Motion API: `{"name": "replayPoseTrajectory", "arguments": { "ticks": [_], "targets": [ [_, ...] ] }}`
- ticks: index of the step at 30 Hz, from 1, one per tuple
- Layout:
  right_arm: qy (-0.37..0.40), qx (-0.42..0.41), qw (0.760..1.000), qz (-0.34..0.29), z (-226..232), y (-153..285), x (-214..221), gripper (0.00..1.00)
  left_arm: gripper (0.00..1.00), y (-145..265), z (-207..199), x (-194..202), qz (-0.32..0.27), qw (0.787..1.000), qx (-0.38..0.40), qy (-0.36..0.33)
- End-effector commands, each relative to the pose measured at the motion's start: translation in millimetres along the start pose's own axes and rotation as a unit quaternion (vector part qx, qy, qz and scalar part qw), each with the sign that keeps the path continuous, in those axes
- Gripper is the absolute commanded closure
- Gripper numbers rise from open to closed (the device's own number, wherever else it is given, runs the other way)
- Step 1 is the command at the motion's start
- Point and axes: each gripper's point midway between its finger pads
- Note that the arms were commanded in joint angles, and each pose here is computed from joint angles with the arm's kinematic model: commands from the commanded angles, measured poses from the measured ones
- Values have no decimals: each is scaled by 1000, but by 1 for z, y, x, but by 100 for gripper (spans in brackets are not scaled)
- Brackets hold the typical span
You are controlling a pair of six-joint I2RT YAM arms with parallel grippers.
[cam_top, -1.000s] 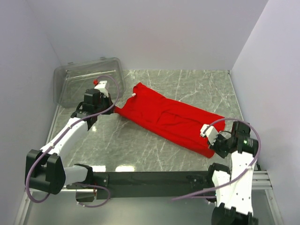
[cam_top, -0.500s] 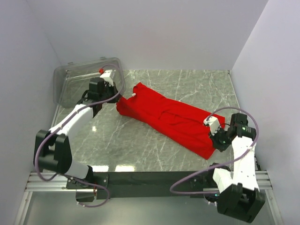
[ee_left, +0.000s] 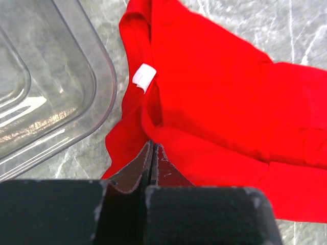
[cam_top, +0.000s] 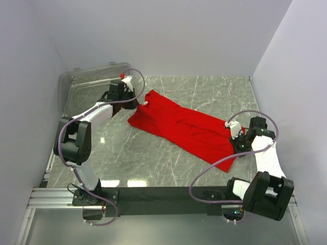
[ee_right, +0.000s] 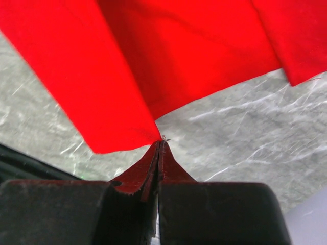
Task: Fold and stack the t-shirts
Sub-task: Fold the tshirt
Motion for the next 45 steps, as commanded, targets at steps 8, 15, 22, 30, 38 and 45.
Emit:
{"name": "replayPoseTrajectory", "arguments": {
  "ticks": [8, 15, 22, 30, 38, 45],
  "targets": [
    [-28, 37, 999, -16, -32, -14, -25, 100, 99, -5, -3, -25, -31, 999, 10, -21],
    [-30, 43, 998, -22, -41, -16, -35, 100, 99, -7, -2, -32, -39, 999, 4, -24],
    [-23, 59, 997, -43, -48, -9, -48, 100, 99, -10, -4, -46, -51, 998, 11, -27],
    [-38, 73, 995, -51, -57, -13, -54, 100, 99, -24, 0, -48, -45, 999, 9, -24],
    [-47, 80, 994, -57, -65, -17, -62, 100, 99, -36, 3, -48, -38, 999, 4, -19],
    [-49, 70, 995, -51, -66, -23, -62, 100, 99, -47, 2, -46, -31, 999, 9, -21]
  ]
}}
Point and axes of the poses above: each gripper's point midway between its finger pads, its own y axis back along the fingers, its own z axis along the line the jaws close on, x = y × z, and after that the axes turned 10 degrees about -y, right-handed
